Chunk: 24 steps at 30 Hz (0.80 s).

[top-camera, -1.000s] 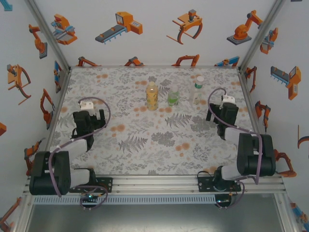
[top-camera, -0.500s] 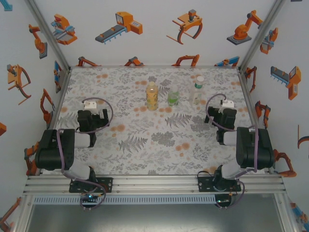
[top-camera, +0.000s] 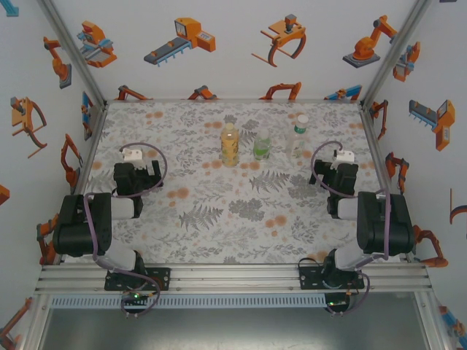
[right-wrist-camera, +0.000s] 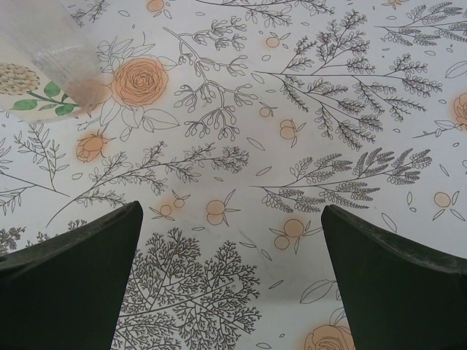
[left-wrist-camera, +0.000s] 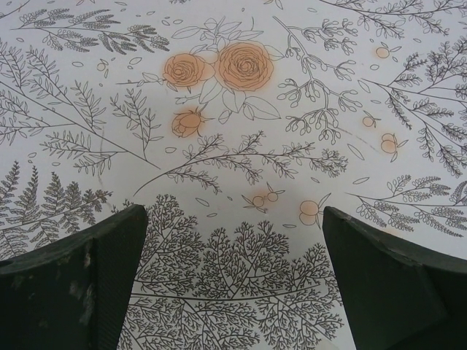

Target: Screw on the bottle caps

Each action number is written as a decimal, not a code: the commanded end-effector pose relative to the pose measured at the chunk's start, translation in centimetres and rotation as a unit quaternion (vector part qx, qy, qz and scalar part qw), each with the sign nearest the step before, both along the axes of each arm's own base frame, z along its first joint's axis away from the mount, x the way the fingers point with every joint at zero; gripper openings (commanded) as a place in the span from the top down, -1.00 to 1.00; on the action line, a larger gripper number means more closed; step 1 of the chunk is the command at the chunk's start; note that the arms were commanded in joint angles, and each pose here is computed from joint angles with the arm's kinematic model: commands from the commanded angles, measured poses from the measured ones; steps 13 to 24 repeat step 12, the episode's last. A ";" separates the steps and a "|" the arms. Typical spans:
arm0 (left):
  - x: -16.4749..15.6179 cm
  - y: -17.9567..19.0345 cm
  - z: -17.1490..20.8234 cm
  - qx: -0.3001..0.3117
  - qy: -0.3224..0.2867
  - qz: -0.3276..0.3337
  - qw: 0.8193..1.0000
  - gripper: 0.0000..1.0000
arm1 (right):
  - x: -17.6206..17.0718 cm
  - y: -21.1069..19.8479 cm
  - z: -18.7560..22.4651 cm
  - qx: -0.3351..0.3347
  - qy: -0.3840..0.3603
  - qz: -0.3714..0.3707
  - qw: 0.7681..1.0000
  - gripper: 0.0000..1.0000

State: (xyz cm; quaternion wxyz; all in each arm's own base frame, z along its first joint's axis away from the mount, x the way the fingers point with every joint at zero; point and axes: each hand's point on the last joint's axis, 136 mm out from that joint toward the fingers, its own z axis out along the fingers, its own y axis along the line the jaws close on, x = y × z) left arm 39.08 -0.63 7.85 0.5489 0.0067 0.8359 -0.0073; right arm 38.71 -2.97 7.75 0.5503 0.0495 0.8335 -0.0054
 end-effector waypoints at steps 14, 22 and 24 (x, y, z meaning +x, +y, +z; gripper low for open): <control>0.7 -0.1 1.0 -0.011 -0.012 0.000 1.000 -0.95 | 0.7 0.9 1.0 0.000 -0.014 0.025 1.000 -0.99; 0.7 -0.1 1.0 -0.011 -0.012 0.000 1.000 -0.95 | 0.7 0.9 1.0 0.000 -0.014 0.025 1.000 -0.99; 0.7 -0.1 1.0 -0.011 -0.012 0.000 1.000 -0.95 | 0.7 0.9 1.0 0.000 -0.014 0.025 1.000 -0.99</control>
